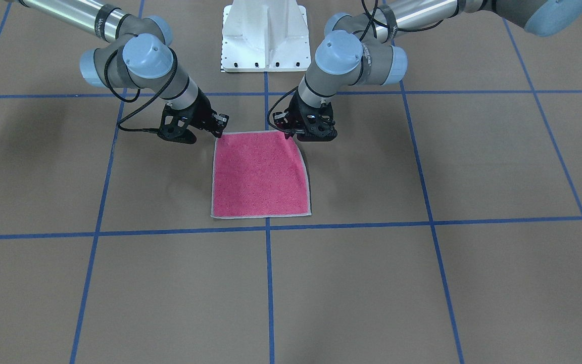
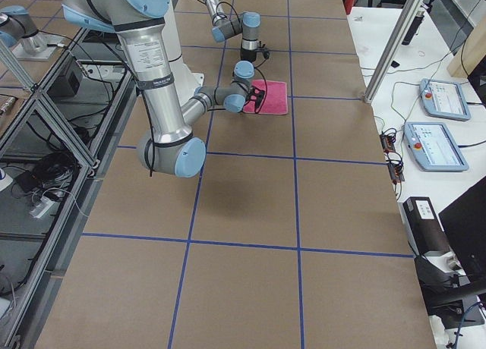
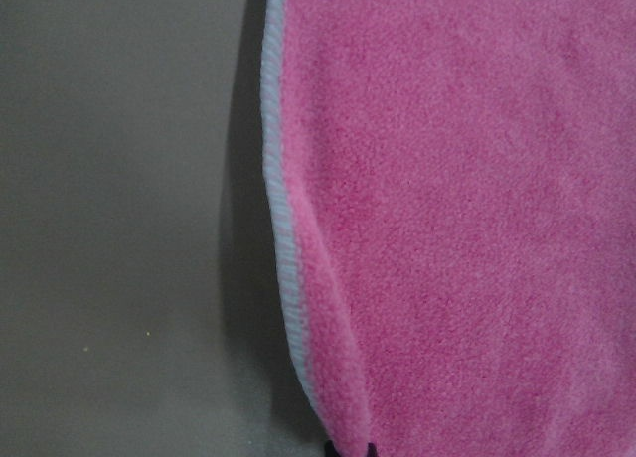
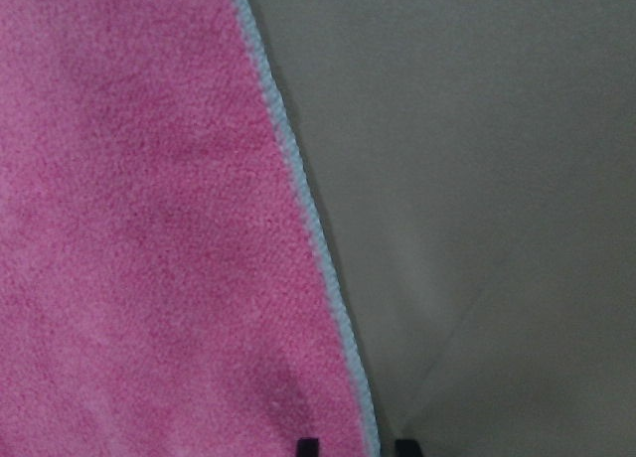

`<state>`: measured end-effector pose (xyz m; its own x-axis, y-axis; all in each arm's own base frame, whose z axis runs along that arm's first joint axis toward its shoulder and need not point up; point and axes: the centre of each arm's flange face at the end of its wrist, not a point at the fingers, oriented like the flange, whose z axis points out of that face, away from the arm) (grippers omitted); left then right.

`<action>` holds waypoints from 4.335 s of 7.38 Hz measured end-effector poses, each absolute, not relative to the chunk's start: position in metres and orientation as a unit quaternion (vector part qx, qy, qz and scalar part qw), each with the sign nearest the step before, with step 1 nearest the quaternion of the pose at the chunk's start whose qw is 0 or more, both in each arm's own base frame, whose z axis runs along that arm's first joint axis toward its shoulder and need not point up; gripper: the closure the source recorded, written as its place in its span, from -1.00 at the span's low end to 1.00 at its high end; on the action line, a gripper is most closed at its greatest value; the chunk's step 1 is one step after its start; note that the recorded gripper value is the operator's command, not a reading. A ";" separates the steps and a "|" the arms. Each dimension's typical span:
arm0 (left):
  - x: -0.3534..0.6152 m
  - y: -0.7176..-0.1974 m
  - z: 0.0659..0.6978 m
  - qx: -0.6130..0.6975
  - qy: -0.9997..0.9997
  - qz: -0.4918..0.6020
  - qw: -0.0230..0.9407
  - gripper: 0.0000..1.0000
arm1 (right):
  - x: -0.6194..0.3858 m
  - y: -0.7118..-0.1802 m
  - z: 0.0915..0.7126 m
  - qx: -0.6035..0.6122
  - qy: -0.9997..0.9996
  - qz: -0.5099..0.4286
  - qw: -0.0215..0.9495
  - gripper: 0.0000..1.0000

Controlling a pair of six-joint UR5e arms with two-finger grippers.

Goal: Fold towel twice with both arms
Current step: 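Lift the near edge with both grippers and fold it over the far edge, then open both grippers and raise them off the folded towel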

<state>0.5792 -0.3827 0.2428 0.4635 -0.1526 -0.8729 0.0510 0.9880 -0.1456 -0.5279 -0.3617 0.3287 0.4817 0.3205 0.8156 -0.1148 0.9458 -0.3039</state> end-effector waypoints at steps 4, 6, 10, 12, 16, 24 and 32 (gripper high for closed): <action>0.565 -0.378 0.224 -0.045 0.532 -0.054 0.844 1.00 | -0.506 -0.368 0.307 -0.103 -0.517 0.123 0.841 1.00; 0.558 -0.376 0.217 -0.043 0.539 -0.052 0.840 1.00 | -0.489 -0.375 0.294 -0.106 -0.531 0.120 0.832 1.00; 0.532 -0.408 0.213 -0.026 0.543 -0.076 0.836 1.00 | -0.458 -0.422 0.293 -0.084 -0.535 0.155 0.826 1.00; 0.522 -0.429 0.217 -0.018 0.539 -0.092 0.837 1.00 | -0.473 -0.448 0.278 -0.074 -0.537 0.164 0.824 1.00; 0.536 -0.454 0.225 -0.019 0.525 -0.107 0.844 1.00 | -0.483 -0.479 0.264 -0.060 -0.536 0.178 0.823 1.00; 0.549 -0.497 0.233 -0.020 0.504 -0.135 0.853 1.00 | -0.493 -0.501 0.298 -0.044 -0.539 0.189 0.819 1.00; 0.560 -0.505 0.235 -0.020 0.505 -0.132 0.853 -1.00 | -0.490 -0.497 0.290 -0.045 -0.546 0.187 0.815 -1.00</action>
<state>0.5603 -0.5049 0.2350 0.4543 -0.2455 -0.8563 0.2060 0.9642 -0.1671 -0.4897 -0.4973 0.2896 0.3332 0.3537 0.8740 -0.2557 0.9261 -0.2773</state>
